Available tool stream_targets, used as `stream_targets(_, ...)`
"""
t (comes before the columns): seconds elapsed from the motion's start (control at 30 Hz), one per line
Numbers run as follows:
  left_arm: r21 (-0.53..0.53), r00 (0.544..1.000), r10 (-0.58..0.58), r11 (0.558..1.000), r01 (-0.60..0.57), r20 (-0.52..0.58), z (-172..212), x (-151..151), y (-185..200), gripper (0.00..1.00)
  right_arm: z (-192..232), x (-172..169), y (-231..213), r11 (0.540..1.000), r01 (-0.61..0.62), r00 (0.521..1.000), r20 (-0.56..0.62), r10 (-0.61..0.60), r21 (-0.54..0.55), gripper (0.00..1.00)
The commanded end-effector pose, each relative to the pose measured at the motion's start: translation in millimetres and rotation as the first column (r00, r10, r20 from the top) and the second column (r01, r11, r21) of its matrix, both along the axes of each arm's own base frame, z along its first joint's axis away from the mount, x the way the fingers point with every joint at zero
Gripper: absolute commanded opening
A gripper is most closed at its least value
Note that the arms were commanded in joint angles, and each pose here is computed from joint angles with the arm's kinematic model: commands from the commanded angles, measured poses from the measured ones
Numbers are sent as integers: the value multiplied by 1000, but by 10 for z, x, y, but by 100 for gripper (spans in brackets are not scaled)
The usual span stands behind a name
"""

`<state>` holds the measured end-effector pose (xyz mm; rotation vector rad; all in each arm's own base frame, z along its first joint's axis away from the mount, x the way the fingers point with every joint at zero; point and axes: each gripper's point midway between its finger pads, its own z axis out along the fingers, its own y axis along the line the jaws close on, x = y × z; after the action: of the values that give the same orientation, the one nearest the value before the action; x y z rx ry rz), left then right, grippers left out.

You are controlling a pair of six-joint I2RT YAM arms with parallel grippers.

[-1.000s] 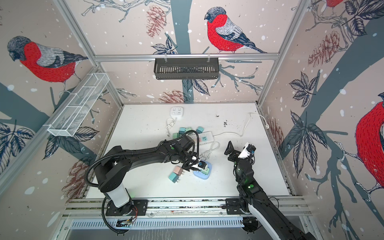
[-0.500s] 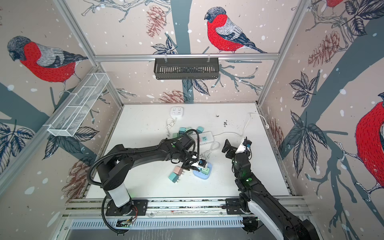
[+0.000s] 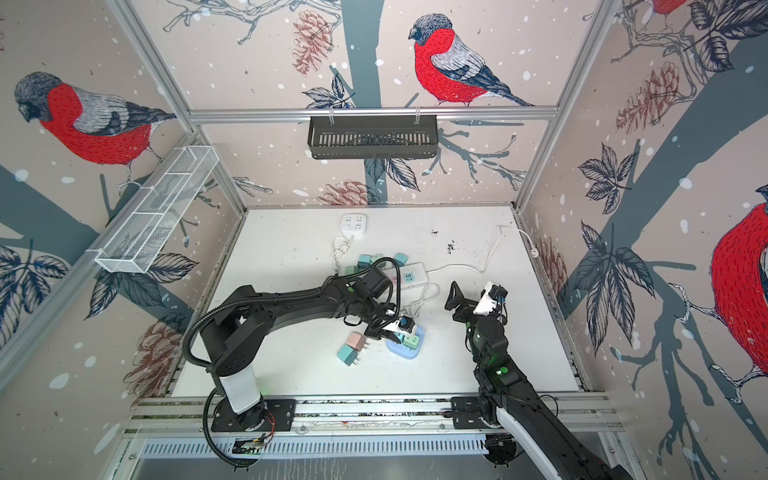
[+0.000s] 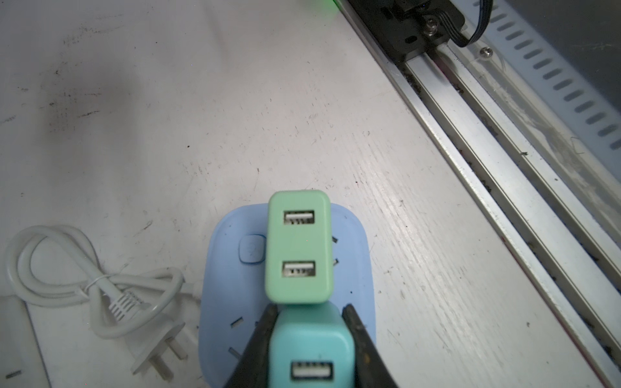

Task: Insert the plug
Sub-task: 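Lower the teal adapter into the light-blue socket beside the light-green adapter with the left gripper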

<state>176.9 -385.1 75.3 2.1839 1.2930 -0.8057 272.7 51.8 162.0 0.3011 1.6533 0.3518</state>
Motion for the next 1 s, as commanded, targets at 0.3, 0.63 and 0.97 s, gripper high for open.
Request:
stream_targets(0.3,-63,995,9,998,-16,-103,-22,-20,-50,0,42,37,-107,998,64,998,8,-65,27,100)
stream_targets(0.63,52,985,120,992,-114,-124,-199,-125,-227,0,24,34,-181,996,80,997,4,-80,50,100)
stream_targets(0.97,136,970,201,974,-182,-138,-269,-275,-455,0,-43,58,-274,991,118,993,-29,-116,65,100)
